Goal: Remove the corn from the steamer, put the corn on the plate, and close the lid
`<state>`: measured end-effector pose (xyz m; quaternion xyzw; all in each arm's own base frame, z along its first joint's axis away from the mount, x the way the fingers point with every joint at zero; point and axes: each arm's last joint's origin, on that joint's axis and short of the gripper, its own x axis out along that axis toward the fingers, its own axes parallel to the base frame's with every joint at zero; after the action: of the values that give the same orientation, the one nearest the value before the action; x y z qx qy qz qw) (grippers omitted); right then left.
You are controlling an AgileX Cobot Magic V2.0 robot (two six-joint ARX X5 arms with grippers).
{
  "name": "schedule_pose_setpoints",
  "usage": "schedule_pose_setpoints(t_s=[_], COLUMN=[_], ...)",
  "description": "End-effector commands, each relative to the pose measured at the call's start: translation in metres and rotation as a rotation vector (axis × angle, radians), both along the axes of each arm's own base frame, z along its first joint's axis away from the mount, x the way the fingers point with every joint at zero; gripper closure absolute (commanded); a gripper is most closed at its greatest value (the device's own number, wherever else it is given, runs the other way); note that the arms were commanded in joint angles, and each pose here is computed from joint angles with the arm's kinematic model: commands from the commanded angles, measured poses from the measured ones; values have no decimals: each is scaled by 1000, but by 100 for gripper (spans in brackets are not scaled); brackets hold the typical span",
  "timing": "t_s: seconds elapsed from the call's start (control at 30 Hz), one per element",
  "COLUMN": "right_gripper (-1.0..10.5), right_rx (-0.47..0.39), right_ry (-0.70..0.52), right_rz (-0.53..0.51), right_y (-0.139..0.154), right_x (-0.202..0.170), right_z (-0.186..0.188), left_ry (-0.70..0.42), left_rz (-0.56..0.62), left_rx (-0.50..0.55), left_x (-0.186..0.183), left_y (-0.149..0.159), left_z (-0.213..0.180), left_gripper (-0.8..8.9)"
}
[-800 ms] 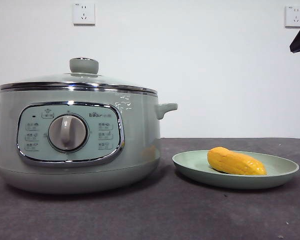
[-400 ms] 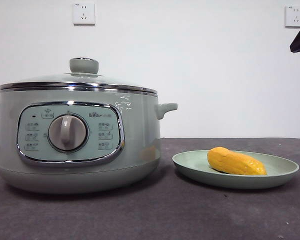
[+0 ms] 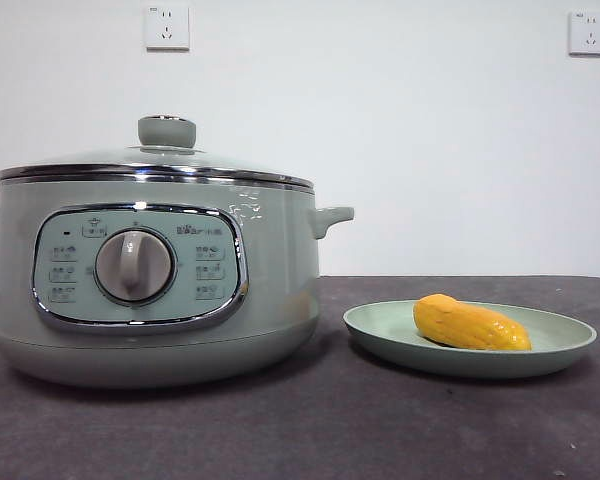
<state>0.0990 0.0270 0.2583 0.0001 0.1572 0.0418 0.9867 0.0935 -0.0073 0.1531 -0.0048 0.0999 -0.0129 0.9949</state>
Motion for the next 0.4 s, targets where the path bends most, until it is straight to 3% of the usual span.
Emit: schedule_pose_setpoints(t_s=[0.03, 0.23, 0.4], right_gripper=[946, 946, 946], right_rx=[-71, -101, -99], right_ry=[-65, -275, -310], right_rz=[-42, 30, 58], right_y=[-10, -19, -21], right_x=[-4, -8, -6], right_z=[-12, -38, -69], left_ry=[7, 7, 7], left_rz=[7, 7, 7], left_rx=[-5, -5, -5], left_x=[1, 1, 1], left_y=[0, 0, 0], left_z=[-5, -5, -5], left_gripper=[817, 816, 817])
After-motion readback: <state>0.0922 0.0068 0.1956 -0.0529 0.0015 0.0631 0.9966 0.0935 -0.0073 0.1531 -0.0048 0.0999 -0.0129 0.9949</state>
